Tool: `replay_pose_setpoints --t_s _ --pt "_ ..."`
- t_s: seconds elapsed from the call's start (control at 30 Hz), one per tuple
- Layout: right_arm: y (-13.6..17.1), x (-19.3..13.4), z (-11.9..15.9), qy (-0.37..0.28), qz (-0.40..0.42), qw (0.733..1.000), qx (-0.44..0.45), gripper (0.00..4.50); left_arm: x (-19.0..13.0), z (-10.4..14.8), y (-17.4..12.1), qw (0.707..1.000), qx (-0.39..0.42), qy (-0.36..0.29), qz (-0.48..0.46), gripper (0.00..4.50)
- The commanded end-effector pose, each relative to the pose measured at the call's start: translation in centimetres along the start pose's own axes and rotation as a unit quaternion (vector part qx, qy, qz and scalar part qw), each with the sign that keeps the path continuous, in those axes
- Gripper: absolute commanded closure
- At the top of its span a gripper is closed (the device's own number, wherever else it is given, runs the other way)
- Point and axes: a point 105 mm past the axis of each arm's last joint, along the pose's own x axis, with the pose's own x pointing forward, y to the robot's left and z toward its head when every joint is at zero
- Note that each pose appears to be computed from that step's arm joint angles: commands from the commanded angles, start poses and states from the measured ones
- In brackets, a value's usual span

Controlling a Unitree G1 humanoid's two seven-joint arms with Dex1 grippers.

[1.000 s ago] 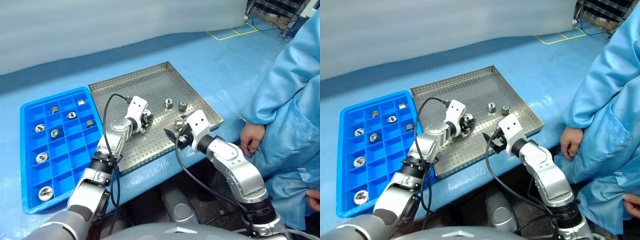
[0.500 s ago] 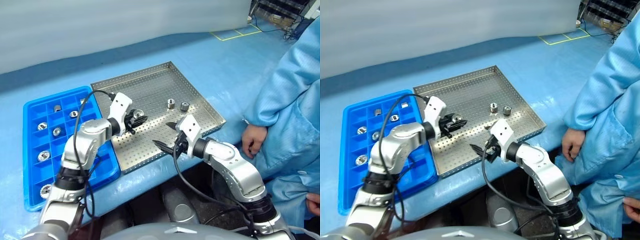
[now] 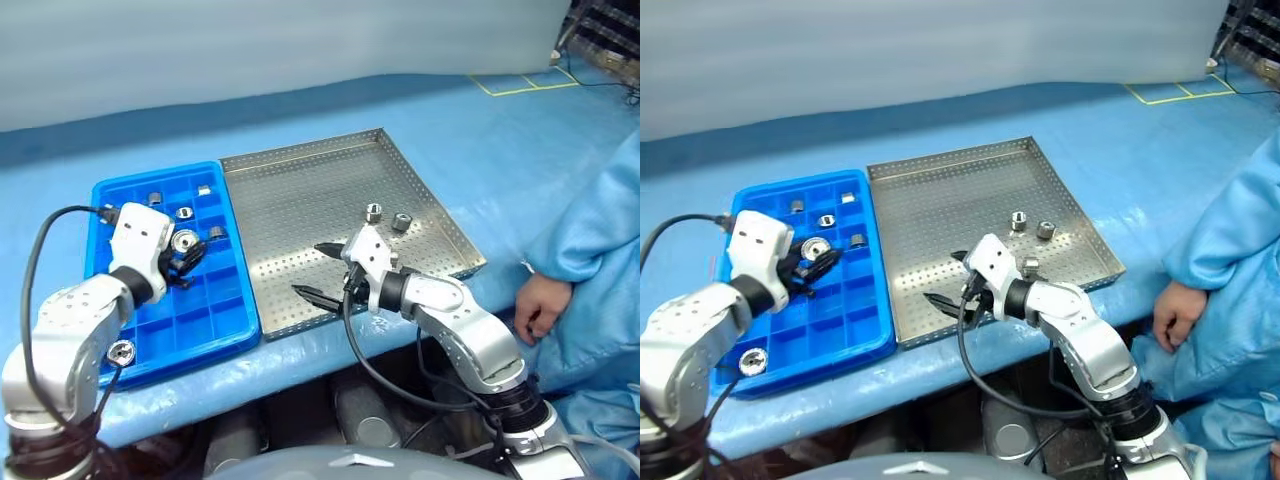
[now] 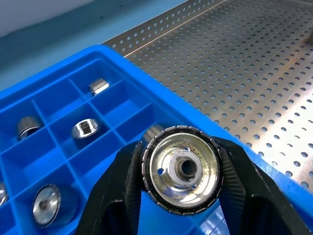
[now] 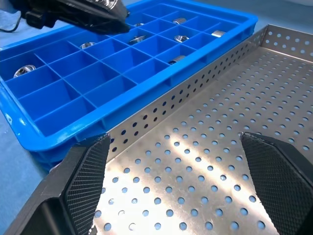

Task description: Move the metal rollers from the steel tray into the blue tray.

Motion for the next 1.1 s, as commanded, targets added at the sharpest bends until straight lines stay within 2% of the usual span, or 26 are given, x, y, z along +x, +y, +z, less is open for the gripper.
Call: replay_pose_setpoints --t_s 0.03,0.23,0.5,0.63,0.73,0.83,0.97,1.1 --pt "-0.1 0.1 0.7 -0.013 0.002 1.0 -0.012 0.0 -1.4 0.7 0.1 1.0 0.026 -0.012 0.012 2.67" --pt "-0.4 0.4 0.4 -0.005 -0.004 1.0 -0.011 0.0 -1.8 -0.3 1.0 0.999 0.005 -0.001 0.041 2.67" --pt "-0.9 0.3 0.4 -0.002 -0.017 1.0 -0.015 0.0 -1.3 -1.8 0.8 0.999 -0.002 0.024 0.038 2.67" --pt "-1.2 0.2 0.5 -0.001 -0.027 0.999 -0.018 0.0 -1.1 -2.2 1.3 0.998 0.004 0.033 0.057 1.35" --pt "-1.2 0.2 0.6 -0.002 -0.029 0.999 -0.021 0.0 -0.7 -1.6 1.1 0.998 0.001 0.017 0.059 0.34" --pt "-1.4 0.1 0.7 -0.001 -0.04 0.999 -0.025 0.0 -0.1 -0.1 0.2 0.999 -0.017 -0.029 0.034 0.34" --pt "-2.7 -0.5 0.4 0.011 -0.096 0.995 -0.029 0.0 0.3 2.1 -2.7 0.994 -0.031 -0.094 -0.054 0.34" --pt "-4.6 -2.3 0.2 0.045 -0.15 0.985 -0.067 0.0 1.5 2.8 -5.1 0.988 0.022 -0.108 -0.113 0.34"
